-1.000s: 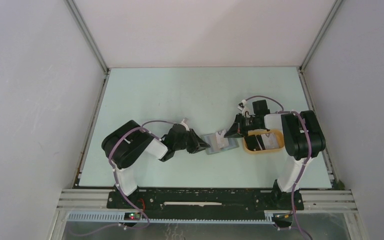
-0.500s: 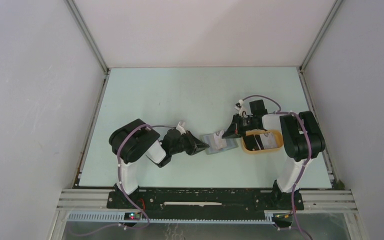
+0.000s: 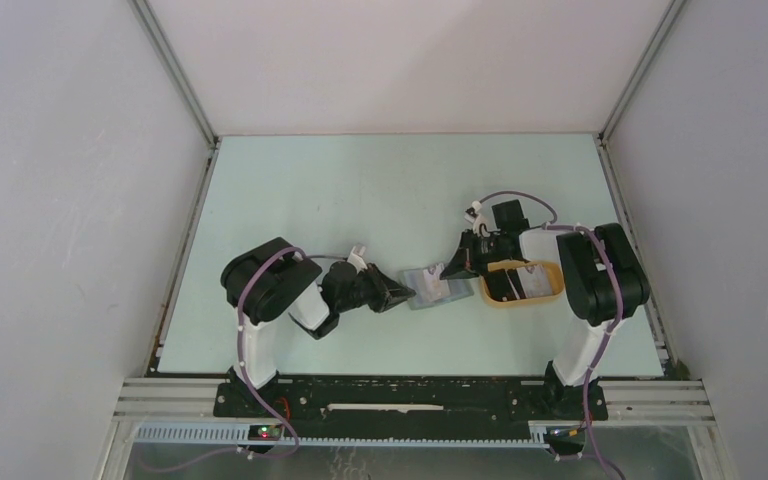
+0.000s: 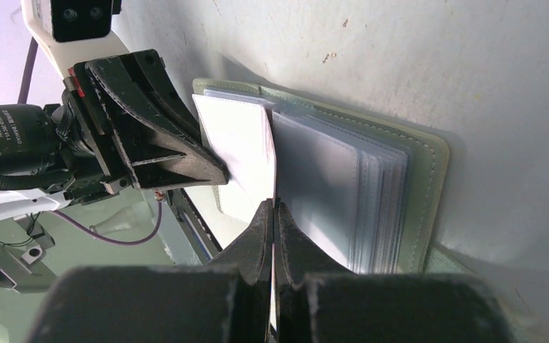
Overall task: Put the credit cards into the card holder
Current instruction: Insert the credit card into the card holder.
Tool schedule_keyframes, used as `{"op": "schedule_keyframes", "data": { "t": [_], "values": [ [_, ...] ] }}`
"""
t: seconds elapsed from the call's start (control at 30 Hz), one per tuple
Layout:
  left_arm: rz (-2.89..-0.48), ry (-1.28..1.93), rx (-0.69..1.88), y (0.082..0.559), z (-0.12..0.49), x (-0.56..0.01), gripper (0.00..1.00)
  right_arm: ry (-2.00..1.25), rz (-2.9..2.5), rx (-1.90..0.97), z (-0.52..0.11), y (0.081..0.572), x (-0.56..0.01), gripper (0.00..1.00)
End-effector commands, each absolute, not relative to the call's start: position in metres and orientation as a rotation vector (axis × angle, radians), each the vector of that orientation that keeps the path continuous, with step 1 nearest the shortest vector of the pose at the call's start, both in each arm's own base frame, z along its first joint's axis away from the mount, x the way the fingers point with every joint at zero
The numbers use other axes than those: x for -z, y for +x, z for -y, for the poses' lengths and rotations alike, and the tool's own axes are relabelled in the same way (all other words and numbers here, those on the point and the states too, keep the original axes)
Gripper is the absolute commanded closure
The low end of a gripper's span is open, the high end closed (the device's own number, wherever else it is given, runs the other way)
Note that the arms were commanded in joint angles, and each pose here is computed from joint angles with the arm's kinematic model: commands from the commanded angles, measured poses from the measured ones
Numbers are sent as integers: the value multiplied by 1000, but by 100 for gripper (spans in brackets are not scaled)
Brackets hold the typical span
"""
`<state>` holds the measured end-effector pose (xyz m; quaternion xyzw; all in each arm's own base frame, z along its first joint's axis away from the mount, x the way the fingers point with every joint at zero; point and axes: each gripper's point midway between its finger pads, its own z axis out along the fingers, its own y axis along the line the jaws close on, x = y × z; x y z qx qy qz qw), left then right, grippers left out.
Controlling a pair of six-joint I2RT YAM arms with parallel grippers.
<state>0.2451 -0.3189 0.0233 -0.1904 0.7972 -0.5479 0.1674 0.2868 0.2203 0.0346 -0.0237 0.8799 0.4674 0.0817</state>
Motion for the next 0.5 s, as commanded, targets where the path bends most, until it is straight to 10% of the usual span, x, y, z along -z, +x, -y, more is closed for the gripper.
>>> {"op": "schedule_keyframes", "data": {
  "t": [0.0,0.47],
  "values": [
    [-2228,-566,1572,250,316,-28,90,-62,-2650,-1332,-225,286,-43,100],
    [-2269,-576,1550,248,315,-21,87,-129,-2681,-1308,-231,278,-35,95]
  ]
}}
